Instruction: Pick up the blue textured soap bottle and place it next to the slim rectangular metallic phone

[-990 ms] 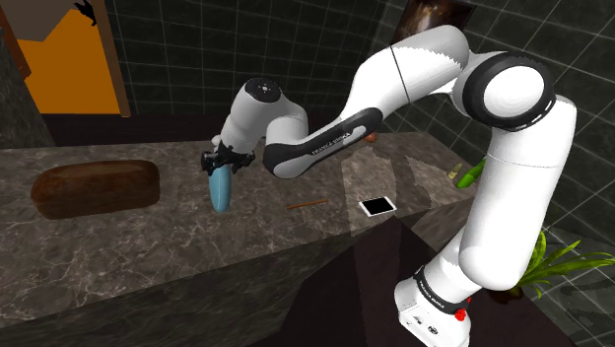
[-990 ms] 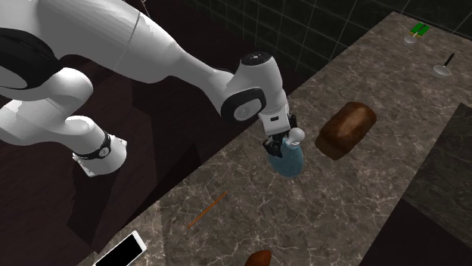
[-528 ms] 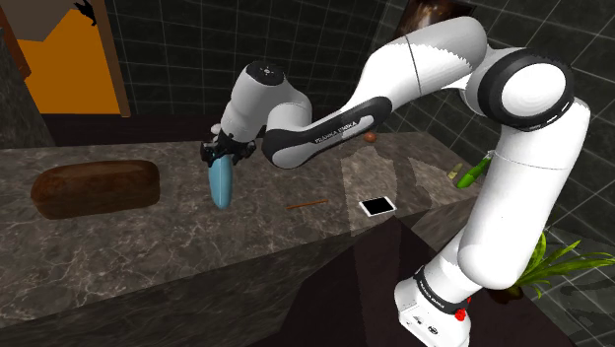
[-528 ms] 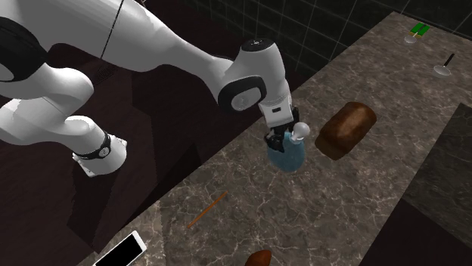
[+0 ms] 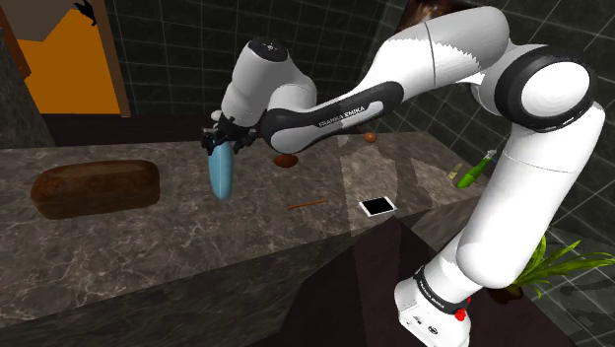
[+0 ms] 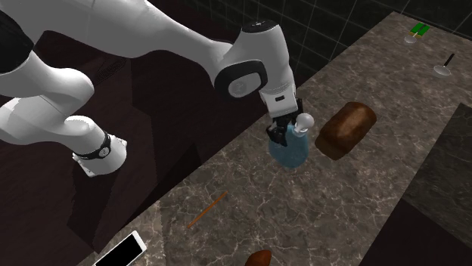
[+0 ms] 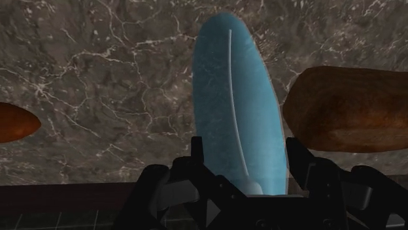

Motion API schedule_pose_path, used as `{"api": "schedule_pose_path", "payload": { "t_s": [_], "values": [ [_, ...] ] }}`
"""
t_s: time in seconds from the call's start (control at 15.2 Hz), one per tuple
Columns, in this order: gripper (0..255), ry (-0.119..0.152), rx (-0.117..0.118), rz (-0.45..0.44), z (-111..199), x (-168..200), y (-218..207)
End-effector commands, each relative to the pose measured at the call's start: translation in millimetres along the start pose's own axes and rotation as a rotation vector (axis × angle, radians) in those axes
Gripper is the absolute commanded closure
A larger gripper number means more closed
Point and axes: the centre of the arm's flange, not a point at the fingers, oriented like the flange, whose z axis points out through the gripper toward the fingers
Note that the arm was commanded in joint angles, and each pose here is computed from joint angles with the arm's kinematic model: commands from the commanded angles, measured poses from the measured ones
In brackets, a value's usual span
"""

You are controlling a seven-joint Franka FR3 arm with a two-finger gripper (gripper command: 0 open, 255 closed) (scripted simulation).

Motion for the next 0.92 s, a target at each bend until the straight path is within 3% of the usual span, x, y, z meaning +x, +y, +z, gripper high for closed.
{"api": "schedule_pose_path", "payload": {
  "t_s": [0.0,0.86],
  "values": [
    [255,0.0,0.0,0.0,-11,4,-1],
    [255,0.0,0.0,0.0,-74,30,-9]
  ]
}}
